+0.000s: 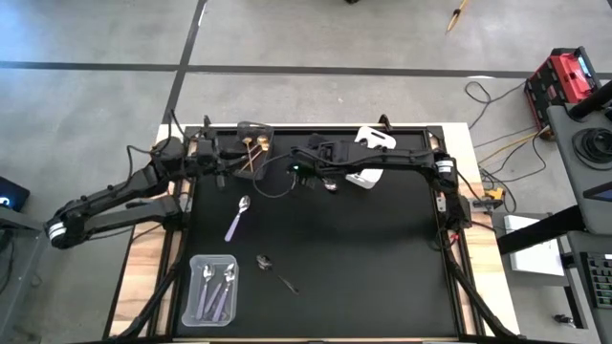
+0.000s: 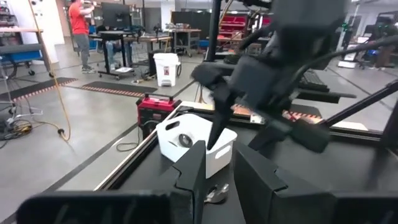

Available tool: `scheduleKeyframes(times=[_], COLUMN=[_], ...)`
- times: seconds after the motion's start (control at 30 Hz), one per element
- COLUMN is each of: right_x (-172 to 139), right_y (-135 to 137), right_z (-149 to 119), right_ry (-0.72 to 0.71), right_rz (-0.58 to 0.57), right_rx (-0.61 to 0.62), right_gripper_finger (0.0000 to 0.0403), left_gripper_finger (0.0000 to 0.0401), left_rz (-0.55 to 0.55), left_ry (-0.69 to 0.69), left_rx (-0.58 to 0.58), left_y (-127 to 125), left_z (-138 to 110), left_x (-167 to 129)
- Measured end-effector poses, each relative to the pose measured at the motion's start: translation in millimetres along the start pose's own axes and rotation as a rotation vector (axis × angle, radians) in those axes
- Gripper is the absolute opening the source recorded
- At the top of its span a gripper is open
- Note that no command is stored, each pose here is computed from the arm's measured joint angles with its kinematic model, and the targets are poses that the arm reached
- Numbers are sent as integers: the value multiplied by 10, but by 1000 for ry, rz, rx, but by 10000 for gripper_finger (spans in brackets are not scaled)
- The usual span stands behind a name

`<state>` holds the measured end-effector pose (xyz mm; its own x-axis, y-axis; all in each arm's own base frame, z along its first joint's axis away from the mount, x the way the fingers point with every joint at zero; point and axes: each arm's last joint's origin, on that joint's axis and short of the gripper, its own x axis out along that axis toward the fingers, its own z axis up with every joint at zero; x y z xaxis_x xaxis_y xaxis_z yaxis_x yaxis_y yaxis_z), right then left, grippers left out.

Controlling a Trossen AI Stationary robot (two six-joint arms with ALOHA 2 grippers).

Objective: Sort silverware by color (type)
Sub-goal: Put the black spoon into the white bin

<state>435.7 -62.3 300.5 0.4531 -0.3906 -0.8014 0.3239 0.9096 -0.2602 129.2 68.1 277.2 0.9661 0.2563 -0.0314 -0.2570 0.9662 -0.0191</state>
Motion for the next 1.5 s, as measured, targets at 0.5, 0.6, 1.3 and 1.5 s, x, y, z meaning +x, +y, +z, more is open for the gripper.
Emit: scheduleKeyframes(times=[0.5, 0.6, 1.3, 1.5], right_x=[555, 628, 1108, 1254], right_y=[-214, -250, -331, -409], right_z=[-187, -208, -357, -384], right_ry=[237, 256, 346, 347], right_rz=[42, 56, 126, 110], right_rx=[26, 37, -151, -97], right_gripper_finger=[189, 189, 189, 189], left_gripper_finger=[61, 61, 61, 61], left_rz=[-29, -18, -20, -20], left_ry=[76, 94, -13, -32], left_rx=[-70, -69, -10, -4], left_y=[-54, -56, -131, -143], left_z=[-66, -95, 3, 17], left_x=[-157, -173, -434, -474])
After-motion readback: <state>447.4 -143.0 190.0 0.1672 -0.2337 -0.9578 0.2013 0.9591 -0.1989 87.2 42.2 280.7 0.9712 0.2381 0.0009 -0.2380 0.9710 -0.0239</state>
